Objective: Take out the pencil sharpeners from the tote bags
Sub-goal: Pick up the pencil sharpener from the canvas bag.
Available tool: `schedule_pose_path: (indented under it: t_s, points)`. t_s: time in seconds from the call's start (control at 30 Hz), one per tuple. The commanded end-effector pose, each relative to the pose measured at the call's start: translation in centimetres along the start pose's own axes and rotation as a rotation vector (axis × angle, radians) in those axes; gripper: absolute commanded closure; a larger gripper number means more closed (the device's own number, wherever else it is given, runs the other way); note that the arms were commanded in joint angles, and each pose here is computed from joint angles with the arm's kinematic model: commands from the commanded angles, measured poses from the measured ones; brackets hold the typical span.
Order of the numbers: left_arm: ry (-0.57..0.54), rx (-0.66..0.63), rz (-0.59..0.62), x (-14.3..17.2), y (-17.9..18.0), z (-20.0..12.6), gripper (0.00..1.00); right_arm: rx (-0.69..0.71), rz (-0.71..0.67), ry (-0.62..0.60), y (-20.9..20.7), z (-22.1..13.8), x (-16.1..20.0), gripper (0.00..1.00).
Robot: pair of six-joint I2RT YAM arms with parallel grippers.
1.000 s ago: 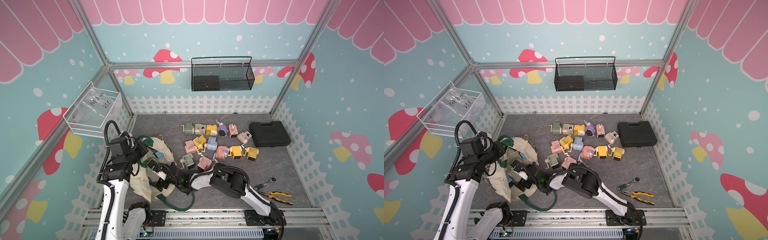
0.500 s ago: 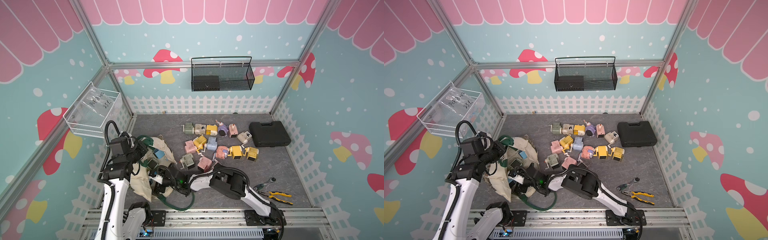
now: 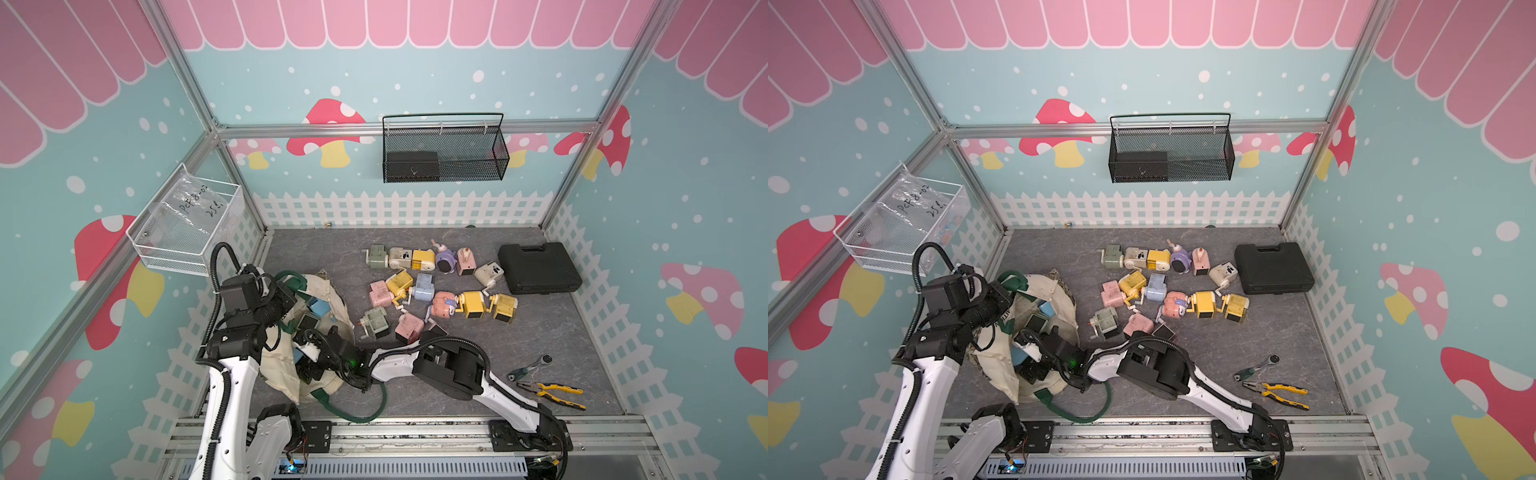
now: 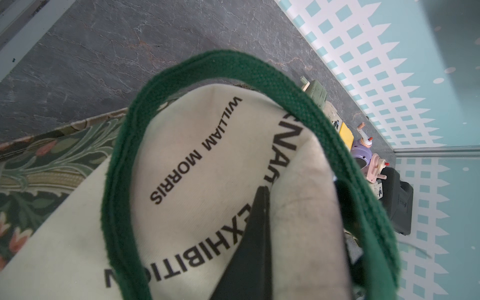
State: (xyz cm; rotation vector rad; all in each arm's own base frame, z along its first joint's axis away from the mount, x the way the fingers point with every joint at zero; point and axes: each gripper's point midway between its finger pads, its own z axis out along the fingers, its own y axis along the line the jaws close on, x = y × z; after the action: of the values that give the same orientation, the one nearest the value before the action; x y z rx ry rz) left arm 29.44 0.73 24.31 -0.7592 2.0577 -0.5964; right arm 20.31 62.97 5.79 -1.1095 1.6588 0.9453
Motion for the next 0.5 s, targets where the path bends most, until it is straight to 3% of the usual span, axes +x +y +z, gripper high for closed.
schedule_pose_path:
  t_s: [0.0,0.13,0.23,0.47]
  points:
    - [0.013,0.005,0.006,0.5,0.1,0.0,1.0,0.137,0.048,0.012,-3.0,-0.4,0.7,0.17]
    - [0.014,0.006,0.01,0.5,0.1,-0.1,1.0,0.235,0.052,-0.008,-5.3,-2.0,0.0,0.19]
    - [0.014,0.009,0.017,0.6,0.1,-0.1,1.0,0.225,0.062,-0.02,-6.1,-3.1,-0.3,0.19]
    - [0.019,0.008,0.02,0.7,0.1,0.0,1.0,-0.054,-0.011,-0.065,-2.2,-3.1,-0.7,0.14]
